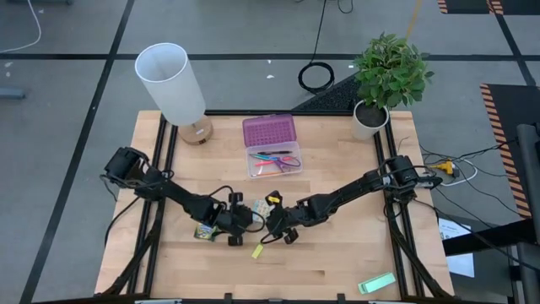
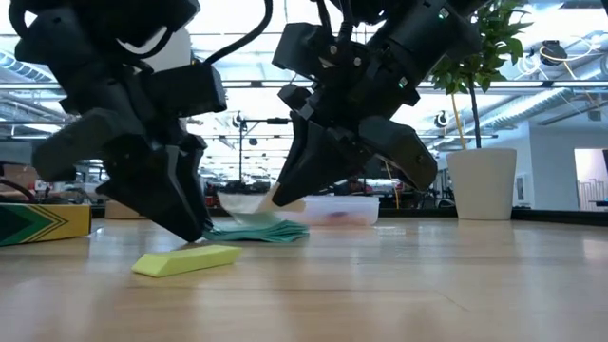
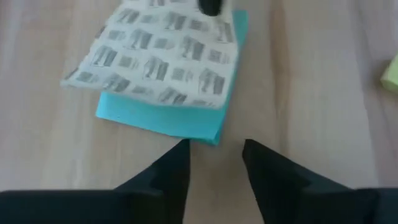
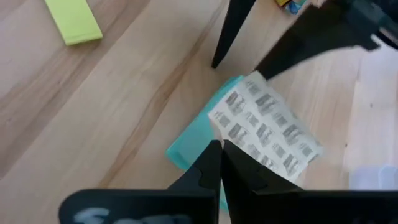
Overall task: Pack school essentials
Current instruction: Put the blue sticky notes into the purple supply box
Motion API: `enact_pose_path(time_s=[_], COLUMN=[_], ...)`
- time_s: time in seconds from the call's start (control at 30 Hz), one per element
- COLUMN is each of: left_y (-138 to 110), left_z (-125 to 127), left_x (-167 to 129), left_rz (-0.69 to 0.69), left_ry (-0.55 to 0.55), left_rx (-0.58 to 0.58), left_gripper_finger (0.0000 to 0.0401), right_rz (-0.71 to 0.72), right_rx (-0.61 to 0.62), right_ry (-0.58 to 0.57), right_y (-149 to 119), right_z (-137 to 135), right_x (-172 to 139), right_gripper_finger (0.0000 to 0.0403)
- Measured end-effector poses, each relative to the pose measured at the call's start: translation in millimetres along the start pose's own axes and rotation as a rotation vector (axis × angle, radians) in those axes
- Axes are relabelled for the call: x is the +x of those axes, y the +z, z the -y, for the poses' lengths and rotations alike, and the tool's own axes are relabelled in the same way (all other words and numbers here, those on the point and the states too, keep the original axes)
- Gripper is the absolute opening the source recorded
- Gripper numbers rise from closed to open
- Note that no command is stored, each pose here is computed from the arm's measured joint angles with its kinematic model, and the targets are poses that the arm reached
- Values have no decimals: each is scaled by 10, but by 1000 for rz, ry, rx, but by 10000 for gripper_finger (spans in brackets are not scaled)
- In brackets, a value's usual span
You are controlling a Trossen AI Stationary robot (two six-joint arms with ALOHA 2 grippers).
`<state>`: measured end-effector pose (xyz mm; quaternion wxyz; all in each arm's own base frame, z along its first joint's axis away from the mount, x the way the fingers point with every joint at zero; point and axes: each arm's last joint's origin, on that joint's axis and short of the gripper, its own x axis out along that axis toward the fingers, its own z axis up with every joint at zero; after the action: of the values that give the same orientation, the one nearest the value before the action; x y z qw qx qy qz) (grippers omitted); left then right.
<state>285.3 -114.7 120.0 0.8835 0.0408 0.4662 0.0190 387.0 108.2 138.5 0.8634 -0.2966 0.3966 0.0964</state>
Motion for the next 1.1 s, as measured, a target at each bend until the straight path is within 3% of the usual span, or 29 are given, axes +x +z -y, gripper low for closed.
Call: enact_pose_path(time_s=[0.1,0.23,0.4,0.53,0.8,0.97,1.1], left_y=[1,11,81,94,-39,-20,-8], left_z=[4,41,147,233,189,99,89], left_x=[0,-7,-36,-68,-118,-13,21], left_rz=[0,19,107,147,19,11,22], left_ry=[-8,-35,-116,-143,-52,-26,-25], left_rx=[-1,19,65,137,114,43,35], left_gripper_finger=[119,94,88,88,88,88,88], right_rz=[-14,5,-1,-46,88,82,54], right_rx=[2,50,67,73,375,448,445], right_ry=[10,8,13,28,-73,83,112], right_y=[-1,52,79,34,80,3,-45], right_z=[-16,-1,40,20,267,258,205], right_x=[-31,-141,-296,-294,-164,-51,26], right_gripper_finger=[19,71,131,143,97,37,4])
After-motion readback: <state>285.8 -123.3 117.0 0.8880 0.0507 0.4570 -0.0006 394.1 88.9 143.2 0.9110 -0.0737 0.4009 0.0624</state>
